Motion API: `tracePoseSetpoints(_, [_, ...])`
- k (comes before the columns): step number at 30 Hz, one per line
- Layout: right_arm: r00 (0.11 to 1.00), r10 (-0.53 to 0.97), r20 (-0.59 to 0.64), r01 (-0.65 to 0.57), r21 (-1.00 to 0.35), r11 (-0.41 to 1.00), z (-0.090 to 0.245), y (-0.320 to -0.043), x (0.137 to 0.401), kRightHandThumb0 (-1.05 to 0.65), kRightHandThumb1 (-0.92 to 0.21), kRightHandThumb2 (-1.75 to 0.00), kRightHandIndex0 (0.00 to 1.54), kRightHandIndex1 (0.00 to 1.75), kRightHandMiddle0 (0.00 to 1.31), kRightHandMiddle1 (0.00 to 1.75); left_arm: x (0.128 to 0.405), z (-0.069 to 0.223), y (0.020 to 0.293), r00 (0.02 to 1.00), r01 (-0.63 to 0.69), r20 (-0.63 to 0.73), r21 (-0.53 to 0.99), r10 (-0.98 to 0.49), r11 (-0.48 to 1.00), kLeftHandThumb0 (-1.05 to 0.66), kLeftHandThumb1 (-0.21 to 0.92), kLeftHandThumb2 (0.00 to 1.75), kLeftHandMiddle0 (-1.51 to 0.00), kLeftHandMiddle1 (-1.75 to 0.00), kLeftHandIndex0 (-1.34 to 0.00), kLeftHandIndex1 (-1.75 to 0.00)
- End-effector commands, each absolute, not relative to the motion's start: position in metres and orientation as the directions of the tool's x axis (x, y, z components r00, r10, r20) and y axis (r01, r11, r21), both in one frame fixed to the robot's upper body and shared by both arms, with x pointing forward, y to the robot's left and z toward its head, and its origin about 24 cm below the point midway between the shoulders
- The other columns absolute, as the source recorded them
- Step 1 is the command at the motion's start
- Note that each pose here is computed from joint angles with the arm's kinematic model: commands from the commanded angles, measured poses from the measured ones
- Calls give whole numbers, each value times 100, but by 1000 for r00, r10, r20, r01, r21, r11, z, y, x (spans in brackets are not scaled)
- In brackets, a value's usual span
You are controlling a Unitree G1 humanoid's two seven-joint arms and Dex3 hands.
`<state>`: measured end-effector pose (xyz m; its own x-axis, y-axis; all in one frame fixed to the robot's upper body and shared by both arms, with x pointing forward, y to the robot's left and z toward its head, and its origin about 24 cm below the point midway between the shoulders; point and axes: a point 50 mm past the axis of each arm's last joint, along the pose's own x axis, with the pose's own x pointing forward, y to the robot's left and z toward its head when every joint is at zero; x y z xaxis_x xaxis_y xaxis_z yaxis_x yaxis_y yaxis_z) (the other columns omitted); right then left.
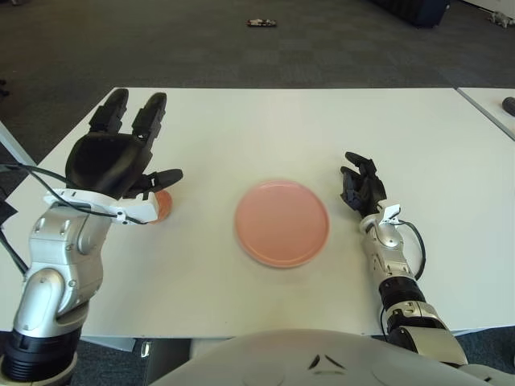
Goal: Put the apple into the plate.
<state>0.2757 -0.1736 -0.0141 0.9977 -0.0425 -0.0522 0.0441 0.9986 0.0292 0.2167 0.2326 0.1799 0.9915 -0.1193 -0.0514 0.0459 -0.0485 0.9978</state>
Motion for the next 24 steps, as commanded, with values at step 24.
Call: tracePoseSetpoints(24, [982, -42, -183, 48, 34, 998, -35, -173, 267, -45, -68, -91, 22, 79, 0, 86, 253, 170, 263, 928, 277, -298, 953, -222, -119, -105, 92, 14, 0, 0, 0, 0])
